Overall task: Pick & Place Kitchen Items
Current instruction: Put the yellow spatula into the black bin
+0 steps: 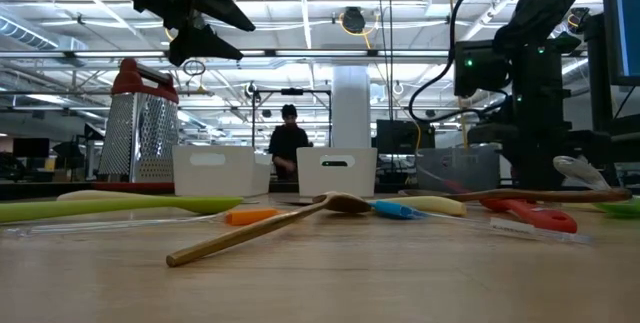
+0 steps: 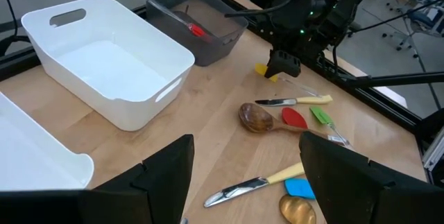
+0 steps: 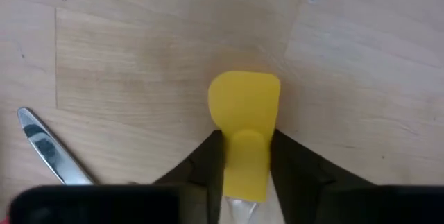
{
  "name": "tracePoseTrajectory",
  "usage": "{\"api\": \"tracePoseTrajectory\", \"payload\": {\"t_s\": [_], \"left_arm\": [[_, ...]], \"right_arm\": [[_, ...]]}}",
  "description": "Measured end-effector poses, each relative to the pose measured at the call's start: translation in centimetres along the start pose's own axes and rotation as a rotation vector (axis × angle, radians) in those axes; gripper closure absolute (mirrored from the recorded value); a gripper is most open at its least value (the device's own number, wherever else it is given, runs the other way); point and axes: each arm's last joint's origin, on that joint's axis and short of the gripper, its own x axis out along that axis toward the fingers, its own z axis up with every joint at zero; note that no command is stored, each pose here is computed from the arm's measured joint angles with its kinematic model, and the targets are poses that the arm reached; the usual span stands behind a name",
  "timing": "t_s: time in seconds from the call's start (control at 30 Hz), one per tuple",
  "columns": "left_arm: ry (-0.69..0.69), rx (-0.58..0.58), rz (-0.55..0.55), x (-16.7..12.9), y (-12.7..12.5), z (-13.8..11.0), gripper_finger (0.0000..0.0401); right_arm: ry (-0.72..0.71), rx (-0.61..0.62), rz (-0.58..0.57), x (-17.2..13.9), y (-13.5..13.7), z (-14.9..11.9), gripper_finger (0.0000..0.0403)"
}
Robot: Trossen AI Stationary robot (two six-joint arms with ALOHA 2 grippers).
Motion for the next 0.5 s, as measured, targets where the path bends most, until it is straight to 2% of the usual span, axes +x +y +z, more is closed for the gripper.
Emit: {"api": "tracePoseTrajectory", "payload": {"t_s": [0.3,0.5], "left_arm": [[0.001,0.000,0.000,0.0,0.0,0.0,0.0134],[0.001,0.002,-0.001,0.0,0.0,0.0,0.0135]], "right_arm": [[-0.024,0.003,0.005,-0.2,-0.1,0.0,0.0328],[-0.102,0.011,0.086,-1.6,-0.3,0.0,0.0328]]}}
